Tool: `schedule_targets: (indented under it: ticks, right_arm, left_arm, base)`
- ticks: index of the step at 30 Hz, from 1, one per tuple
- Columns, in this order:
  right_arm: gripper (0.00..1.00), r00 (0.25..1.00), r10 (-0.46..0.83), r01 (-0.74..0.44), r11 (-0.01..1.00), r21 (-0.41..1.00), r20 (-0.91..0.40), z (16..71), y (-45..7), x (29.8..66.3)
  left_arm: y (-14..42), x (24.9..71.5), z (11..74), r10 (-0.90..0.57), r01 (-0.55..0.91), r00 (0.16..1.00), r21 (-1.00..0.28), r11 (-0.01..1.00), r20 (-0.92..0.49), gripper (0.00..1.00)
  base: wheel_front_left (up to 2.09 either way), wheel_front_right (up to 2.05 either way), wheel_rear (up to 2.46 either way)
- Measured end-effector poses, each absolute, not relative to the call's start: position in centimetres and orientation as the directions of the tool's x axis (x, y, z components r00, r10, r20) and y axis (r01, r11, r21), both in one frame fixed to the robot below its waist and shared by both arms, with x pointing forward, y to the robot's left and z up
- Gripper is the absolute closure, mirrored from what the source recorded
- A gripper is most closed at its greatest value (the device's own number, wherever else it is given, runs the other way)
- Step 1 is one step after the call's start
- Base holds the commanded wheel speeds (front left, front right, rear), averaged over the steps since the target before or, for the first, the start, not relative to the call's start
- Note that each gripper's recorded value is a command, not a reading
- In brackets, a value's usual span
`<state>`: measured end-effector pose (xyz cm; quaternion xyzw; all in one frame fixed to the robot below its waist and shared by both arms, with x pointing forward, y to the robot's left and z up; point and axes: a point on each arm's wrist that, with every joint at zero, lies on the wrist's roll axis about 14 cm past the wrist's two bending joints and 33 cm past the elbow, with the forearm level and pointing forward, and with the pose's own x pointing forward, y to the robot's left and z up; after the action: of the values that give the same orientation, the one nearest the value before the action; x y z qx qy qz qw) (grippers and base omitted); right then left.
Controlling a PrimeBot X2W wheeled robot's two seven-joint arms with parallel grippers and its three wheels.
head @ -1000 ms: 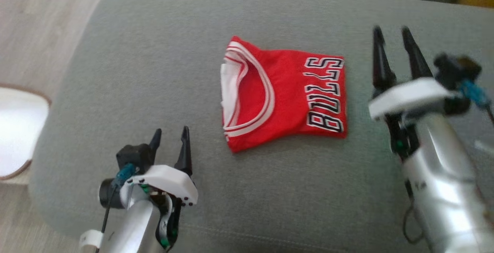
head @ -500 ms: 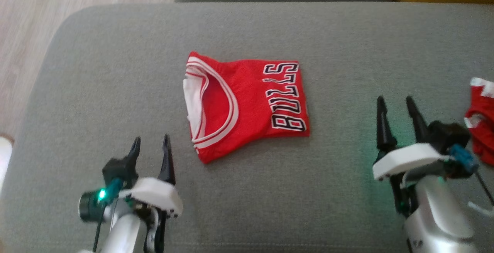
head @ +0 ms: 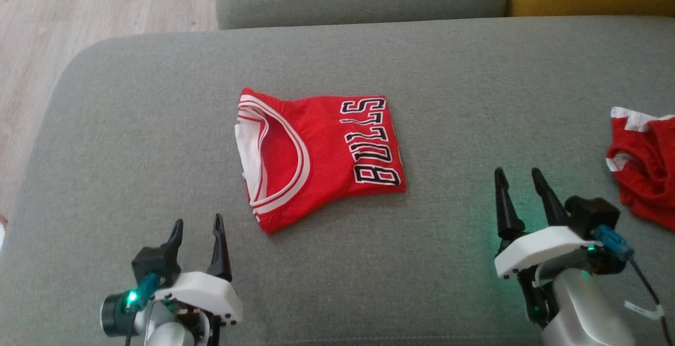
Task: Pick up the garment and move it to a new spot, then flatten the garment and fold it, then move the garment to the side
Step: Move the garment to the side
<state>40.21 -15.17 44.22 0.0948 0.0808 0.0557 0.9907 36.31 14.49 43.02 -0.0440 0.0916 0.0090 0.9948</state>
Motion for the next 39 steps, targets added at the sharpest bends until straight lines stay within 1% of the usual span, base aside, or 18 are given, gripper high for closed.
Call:
schedule_targets:
  ticks: [4,7,10,14,17,19,23,24,25,26,27,30,33,39]
  right_arm:
    - [0.0,0.966,0.167,-0.124,0.969,0.214,-0.196,42.7,-13.7,40.2]
    - [0.0,0.943,0.227,-0.171,0.958,0.232,-0.243,41.2,-11.6,40.5]
    - [0.0,0.924,0.282,-0.217,0.943,0.251,-0.259,40.9,-9.4,42.2]
    - [0.0,0.902,0.341,-0.279,0.928,0.246,-0.265,41.3,-6.7,45.5]
    - [0.0,0.882,0.373,-0.31,0.92,0.24,-0.287,40.9,-5.0,47.2]
    - [0.0,0.864,0.386,-0.32,0.917,0.239,-0.323,39.9,-4.1,47.7]
    - [0.0,0.804,0.412,-0.349,0.911,0.22,-0.429,37.0,-2.8,47.5]
    - [0.0,0.796,0.419,-0.357,0.908,0.221,-0.436,36.7,-2.5,47.6]
    - [0.1,0.791,0.427,-0.366,0.904,0.219,-0.438,36.6,-2.2,47.8]
    - [0.71,0.786,0.434,-0.375,0.901,0.218,-0.44,36.6,-1.9,47.9]
    - [1.0,0.785,0.439,-0.378,0.899,0.223,-0.437,36.6,-1.7,48.1]
    - [1.0,0.786,0.438,-0.374,0.899,0.229,-0.435,36.7,-1.9,48.0]
    - [1.0,0.804,0.417,-0.344,0.908,0.24,-0.424,37.2,-2.9,47.7]
    - [1.0,0.85,0.329,-0.253,0.94,0.229,-0.412,37.8,-7.5,46.4]
  left_arm:
    - [14.4,36.2,42.6,0.003,-0.02,0.981,-0.086,0.996,-0.195,0.0]
    - [14.1,36.1,42.3,-0.008,-0.01,0.979,-0.088,0.996,-0.204,0.0]
    - [14.2,36.2,42.2,-0.002,-0.025,0.977,-0.121,0.992,-0.212,0.0]
    - [14.5,36.3,42.2,0.009,-0.038,0.976,-0.128,0.991,-0.216,0.0]
    - [15.4,35.9,41.8,0.042,-0.073,0.972,-0.128,0.989,-0.23,0.0]
    - [16.0,35.6,41.5,0.063,-0.096,0.968,-0.128,0.987,-0.243,0.0]
    - [17.2,35.4,41.3,0.105,-0.139,0.962,-0.119,0.983,-0.253,0.0]
    - [17.5,35.5,41.2,0.116,-0.149,0.96,-0.115,0.982,-0.254,0.0]
    - [17.7,35.4,41.2,0.125,-0.159,0.958,-0.117,0.98,-0.256,0.0]
    - [17.8,35.4,41.1,0.13,-0.165,0.957,-0.12,0.979,-0.26,0.0]
    - [17.9,35.4,41.0,0.133,-0.169,0.956,-0.118,0.979,-0.263,0.0]
    - [17.7,35.7,41.0,0.127,-0.163,0.957,-0.121,0.979,-0.262,0.0]
    - [17.0,36.3,41.1,0.104,-0.14,0.962,-0.128,0.982,-0.255,0.0]
    - [13.8,38.4,41.2,-0.002,-0.032,0.971,-0.139,0.99,-0.238,0.0]
  base:
    - [0.0,0.0,0.0]
    - [0.0,0.0,0.0]
    - [0.0,0.0,0.0]
    - [0.0,0.0,0.0]
    - [0.0,0.0,0.0]
    - [0.0,0.0,0.0]
    - [0.0,0.0,0.0]
    - [0.0,0.0,0.0]
    - [0.0,0.0,0.0]
    - [0.0,0.0,0.0]
    - [0.0,0.0,0.0]
    - [0.0,0.0,0.0]
    - [0.0,0.0,0.0]
    - [0.0,0.0,0.0]
